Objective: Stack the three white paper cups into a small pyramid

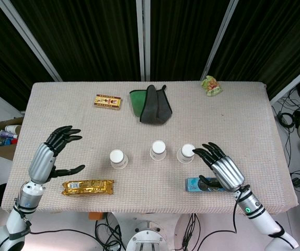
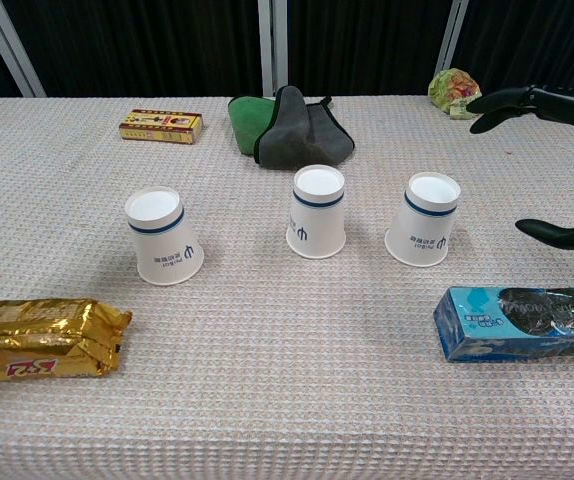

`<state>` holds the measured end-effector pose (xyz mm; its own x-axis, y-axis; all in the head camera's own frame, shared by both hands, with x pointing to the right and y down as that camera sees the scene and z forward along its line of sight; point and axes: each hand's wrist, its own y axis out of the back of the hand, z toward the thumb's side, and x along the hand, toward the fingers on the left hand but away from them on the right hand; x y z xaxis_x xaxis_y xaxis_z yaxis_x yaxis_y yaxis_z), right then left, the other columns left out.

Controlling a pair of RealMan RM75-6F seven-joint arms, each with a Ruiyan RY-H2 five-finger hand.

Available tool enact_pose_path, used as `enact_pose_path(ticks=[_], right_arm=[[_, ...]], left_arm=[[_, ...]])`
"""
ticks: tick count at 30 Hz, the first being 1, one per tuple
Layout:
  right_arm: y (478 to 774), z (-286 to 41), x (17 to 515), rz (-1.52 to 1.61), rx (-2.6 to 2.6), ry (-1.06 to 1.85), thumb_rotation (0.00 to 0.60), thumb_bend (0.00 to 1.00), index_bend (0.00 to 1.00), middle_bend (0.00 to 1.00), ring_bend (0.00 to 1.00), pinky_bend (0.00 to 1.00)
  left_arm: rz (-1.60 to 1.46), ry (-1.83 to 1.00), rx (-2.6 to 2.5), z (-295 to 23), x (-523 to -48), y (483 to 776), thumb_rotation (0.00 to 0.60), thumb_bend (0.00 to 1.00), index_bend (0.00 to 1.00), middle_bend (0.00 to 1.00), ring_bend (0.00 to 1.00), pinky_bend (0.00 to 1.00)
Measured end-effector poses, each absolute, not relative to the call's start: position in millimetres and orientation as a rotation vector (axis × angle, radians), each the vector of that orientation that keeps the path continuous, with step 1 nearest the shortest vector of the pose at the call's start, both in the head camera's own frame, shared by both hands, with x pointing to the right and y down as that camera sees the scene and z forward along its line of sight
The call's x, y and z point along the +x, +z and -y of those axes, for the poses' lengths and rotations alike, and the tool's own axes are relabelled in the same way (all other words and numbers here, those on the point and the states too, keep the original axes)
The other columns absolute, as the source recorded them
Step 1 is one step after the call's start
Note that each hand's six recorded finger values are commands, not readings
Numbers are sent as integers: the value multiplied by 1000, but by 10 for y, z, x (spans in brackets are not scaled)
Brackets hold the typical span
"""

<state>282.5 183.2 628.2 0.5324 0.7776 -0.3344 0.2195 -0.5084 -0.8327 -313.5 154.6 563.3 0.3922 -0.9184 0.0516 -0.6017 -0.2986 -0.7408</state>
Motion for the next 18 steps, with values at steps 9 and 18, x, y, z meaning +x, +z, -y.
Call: enact_pose_path(ticks=[9, 18], right_arm=[[6358, -1775, 2874, 819, -1968, 1020, 600, 223, 131, 200, 76, 147], [6502, -1566, 3042, 816, -1883, 1254, 600, 229, 128, 175, 75, 149]], left_arm=[[-1294, -674, -2022, -1598, -3189, 5682, 600, 0, 257, 202, 120, 151], [-1304, -801, -2002, -1742, -3418, 5761, 600, 0, 257, 201, 120, 152]])
